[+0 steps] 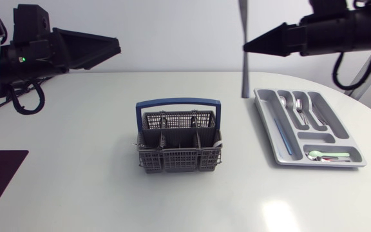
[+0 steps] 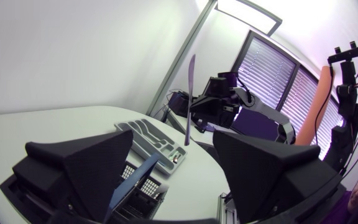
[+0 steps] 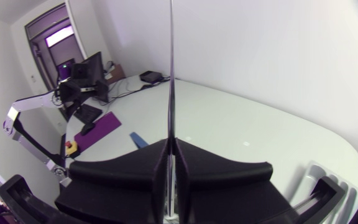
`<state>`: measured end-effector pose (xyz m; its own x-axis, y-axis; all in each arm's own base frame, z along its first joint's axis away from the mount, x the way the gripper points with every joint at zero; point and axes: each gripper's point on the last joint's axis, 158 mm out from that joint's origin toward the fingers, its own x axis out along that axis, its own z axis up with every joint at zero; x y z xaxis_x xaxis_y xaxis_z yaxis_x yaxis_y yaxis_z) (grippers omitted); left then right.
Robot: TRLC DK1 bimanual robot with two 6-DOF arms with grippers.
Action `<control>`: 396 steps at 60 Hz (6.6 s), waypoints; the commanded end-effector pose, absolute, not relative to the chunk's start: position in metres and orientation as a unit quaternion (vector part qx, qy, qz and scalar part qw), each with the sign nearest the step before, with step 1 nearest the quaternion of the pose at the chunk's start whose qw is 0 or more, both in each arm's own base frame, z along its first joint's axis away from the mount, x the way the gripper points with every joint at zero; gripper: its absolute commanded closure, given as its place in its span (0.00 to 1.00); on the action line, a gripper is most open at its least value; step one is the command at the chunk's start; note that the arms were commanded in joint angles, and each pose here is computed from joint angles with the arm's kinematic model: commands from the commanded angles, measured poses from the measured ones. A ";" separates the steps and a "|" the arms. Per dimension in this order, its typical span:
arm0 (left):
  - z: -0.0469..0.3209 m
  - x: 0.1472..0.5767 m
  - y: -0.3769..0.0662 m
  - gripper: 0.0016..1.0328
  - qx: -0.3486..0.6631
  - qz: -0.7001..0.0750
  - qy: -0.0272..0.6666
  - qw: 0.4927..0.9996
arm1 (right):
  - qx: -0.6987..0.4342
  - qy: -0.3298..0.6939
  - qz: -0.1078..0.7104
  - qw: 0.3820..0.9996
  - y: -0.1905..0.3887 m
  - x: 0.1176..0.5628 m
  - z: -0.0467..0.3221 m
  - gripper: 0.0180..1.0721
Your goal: Unload the cutlery basket into the drawer organizer.
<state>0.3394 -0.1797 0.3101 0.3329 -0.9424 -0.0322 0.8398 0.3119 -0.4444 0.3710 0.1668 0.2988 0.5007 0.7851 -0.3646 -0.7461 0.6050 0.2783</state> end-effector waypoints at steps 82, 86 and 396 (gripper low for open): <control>0.192 0.365 -0.172 0.14 0.086 -0.363 0.248 0.894 | -0.008 0.487 -0.001 0.873 -0.232 0.481 0.069 0.95; 0.194 0.364 -0.171 0.14 0.087 -0.362 0.245 0.895 | -0.019 0.488 -0.011 0.872 -0.235 0.488 0.065 0.95; 0.111 0.271 -0.183 0.67 0.218 -0.566 0.115 0.786 | -0.230 0.297 0.360 0.854 0.145 0.280 0.114 0.23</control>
<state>0.2789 -0.1907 0.1179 0.3410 -0.8323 -0.4371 0.9378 0.2692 0.2191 0.2852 0.1432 0.1214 0.5827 0.4807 -0.6553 -0.7429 0.6419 -0.1897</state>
